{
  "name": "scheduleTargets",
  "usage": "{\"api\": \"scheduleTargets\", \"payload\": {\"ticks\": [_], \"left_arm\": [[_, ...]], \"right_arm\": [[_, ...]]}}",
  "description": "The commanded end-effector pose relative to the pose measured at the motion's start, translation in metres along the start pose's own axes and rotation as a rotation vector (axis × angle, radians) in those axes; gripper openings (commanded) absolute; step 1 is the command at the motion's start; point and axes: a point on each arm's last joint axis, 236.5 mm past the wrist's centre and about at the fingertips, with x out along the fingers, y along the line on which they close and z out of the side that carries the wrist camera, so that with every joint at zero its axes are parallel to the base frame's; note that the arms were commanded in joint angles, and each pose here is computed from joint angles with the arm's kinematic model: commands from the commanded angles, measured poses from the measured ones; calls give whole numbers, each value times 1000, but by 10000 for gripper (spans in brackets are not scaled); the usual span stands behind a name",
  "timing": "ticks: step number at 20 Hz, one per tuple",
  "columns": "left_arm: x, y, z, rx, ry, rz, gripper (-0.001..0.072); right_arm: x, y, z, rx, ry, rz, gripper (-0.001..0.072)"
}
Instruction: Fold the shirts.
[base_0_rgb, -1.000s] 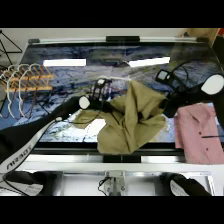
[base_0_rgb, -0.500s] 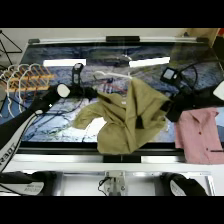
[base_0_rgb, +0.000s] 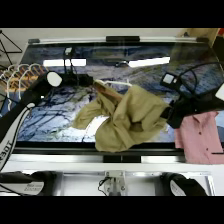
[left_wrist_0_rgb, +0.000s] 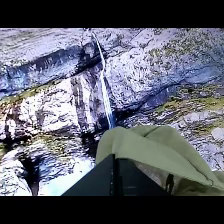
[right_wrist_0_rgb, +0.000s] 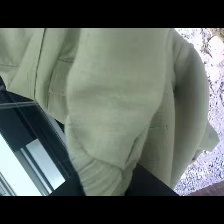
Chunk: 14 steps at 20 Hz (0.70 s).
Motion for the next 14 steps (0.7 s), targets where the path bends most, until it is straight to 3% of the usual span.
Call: {"api": "scheduleTargets", "payload": {"ticks": [1,14], "left_arm": [[-7,-5,12,13,-11,-10,49],[-28,9,-3,167,96,65,48]], "right_arm": [[0,-1,-4,12,18,-6,61],[0,-2,6,17,-25,-11,61]]}}
